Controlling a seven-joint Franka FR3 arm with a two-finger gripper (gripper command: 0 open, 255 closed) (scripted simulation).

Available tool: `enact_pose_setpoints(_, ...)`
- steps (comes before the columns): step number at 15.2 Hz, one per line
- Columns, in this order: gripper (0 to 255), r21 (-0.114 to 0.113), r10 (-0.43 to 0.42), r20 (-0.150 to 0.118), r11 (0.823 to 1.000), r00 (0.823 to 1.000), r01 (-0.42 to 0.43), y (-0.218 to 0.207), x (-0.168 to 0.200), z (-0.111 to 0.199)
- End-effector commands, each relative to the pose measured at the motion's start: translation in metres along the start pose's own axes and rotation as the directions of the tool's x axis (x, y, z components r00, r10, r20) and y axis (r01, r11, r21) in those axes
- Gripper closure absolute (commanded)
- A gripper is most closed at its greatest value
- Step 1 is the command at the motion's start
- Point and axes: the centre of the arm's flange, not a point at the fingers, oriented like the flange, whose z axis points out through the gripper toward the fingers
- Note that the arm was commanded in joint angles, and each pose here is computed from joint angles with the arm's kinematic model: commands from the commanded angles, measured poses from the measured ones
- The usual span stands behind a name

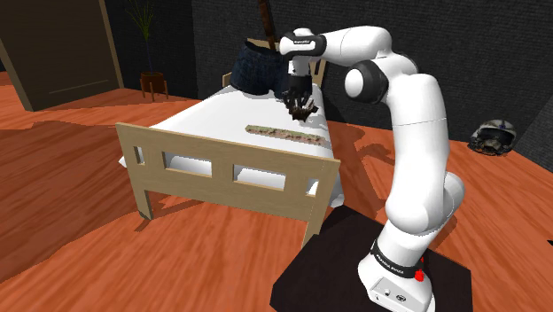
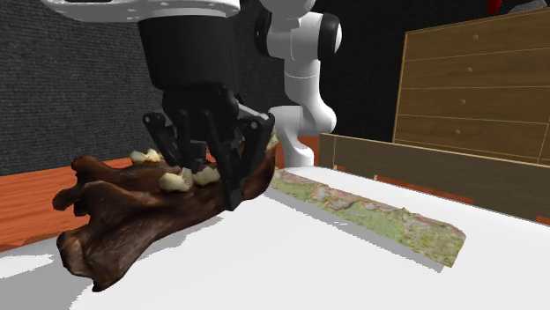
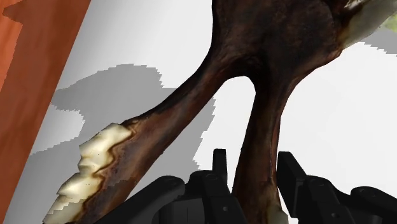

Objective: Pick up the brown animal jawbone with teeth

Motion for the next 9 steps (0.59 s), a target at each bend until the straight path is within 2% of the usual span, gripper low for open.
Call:
enact_pose_setpoints(1,255,0.0,0.0,0.0,1.0,1.0,0.0,0.0,-0.001,-0.01)
enact_pose_setpoints(9,255,0.0,0.0,0.0,1.0,1.0,0.0,0.0,-0.008,-0.052)
